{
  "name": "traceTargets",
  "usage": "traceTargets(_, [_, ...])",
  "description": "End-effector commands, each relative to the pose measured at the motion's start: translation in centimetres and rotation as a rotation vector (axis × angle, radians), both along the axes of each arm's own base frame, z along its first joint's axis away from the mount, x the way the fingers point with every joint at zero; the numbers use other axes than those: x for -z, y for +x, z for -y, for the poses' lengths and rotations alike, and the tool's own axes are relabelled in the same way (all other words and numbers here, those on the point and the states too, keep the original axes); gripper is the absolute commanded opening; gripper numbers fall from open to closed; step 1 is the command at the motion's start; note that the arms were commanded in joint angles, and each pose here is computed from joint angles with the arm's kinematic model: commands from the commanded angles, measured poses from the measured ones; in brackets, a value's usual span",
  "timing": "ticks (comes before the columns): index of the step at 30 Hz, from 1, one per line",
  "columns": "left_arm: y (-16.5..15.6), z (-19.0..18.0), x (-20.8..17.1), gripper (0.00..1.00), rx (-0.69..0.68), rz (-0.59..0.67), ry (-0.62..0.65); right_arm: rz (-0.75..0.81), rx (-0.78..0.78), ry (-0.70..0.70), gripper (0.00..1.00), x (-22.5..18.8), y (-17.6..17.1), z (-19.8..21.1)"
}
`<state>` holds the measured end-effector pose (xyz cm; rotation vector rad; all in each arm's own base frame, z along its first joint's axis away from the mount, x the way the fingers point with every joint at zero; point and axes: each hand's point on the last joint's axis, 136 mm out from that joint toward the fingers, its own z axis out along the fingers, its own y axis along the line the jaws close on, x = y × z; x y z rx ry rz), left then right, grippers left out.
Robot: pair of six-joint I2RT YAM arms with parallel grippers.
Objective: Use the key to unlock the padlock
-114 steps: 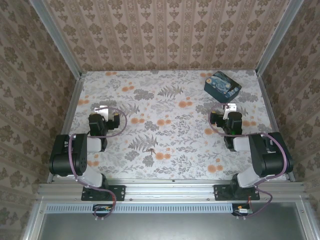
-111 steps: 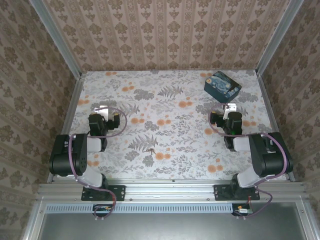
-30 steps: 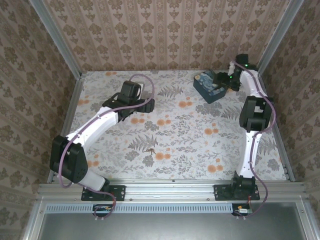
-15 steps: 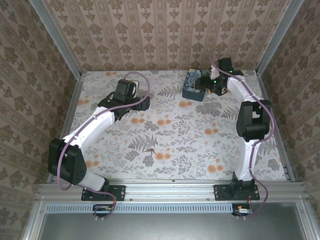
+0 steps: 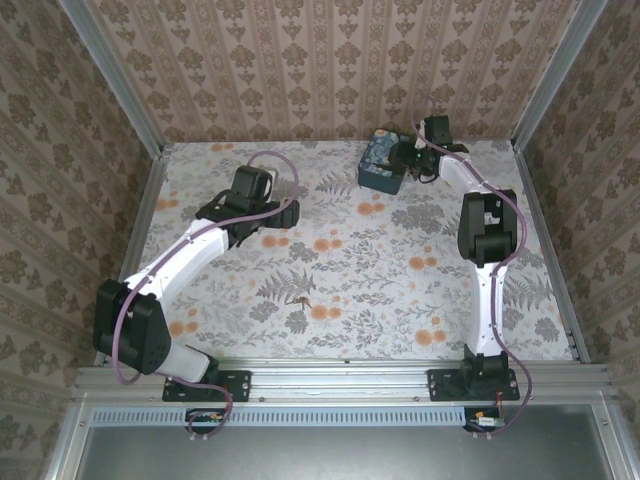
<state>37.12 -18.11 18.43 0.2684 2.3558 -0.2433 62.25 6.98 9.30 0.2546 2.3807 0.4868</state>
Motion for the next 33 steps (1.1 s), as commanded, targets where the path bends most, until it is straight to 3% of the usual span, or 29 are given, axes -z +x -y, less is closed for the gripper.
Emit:
traceTargets(1, [-0.4,-0.3,-0.7,1.00,-0.008,0.010,-0.016,0.001,-0.072,-0.017,0.67,0.9,0.2,-1.9])
traceTargets(6, [-0.1,0.0,-0.5,1.00,-0.004,0.006,-0.020,-0.042,-0.142,0.071,0.54,2.2,-1.0,-4.1])
traceTargets(13, [-0.4,-0.7,-0.8,1.00,-0.017,0.012,0.003,-0.119,-0.293,0.128,0.47,2.4,-4.9,-9.1])
traceTargets(23, [-1.1,-3.5,-1.1,1.00,-0.144,-0.025,0.025,-0.217,-0.238,0.242,0.48,2.1,-13.7,-17.8])
traceTargets(28, [-2.9,-5.0,0.4,1.00,-0.233,-0.088,0.016,-0.233,-0.203,0.280,0.49,2.3,-18.5,-22.4])
traceTargets(33, [-5.3,-6.1,2.3,0.99,-0.287,-0.164,0.012,-0.245,-0.214,0.348,0.50,1.2,-21.1,-25.0])
